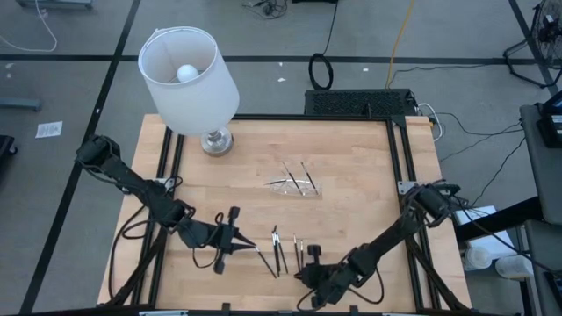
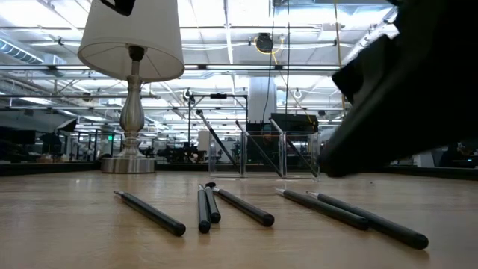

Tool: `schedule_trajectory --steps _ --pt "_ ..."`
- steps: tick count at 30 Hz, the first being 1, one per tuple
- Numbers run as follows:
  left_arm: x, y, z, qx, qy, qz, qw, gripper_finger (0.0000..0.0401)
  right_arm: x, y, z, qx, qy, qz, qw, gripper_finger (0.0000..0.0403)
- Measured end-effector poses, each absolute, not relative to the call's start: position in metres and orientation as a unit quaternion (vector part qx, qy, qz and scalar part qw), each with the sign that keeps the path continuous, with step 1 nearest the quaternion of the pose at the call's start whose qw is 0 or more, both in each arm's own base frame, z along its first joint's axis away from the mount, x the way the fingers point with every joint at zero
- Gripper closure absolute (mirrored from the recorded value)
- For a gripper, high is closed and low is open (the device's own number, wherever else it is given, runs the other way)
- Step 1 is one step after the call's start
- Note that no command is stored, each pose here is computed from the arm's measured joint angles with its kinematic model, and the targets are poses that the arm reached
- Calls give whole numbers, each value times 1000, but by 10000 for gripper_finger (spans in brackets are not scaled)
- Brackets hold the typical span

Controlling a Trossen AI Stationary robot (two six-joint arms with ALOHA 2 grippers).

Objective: Put items in baskets/containers
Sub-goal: Put the eyeshadow brush into the transparent organizer

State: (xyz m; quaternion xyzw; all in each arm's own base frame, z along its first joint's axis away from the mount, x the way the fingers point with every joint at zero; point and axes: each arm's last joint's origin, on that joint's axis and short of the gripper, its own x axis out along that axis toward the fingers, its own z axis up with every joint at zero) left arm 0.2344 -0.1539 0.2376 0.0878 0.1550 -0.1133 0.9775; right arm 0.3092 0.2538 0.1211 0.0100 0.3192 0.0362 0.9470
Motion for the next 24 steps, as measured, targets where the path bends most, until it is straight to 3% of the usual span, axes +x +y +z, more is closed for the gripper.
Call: schedule_trajectory --steps 13,24 --pt "239 -146 237 85 161 -98 978 375 308 256 117 55 351 70 932 403" --pt "238 -148 237 84 160 -100 978 375 304 253 112 62 385 50 920 403"
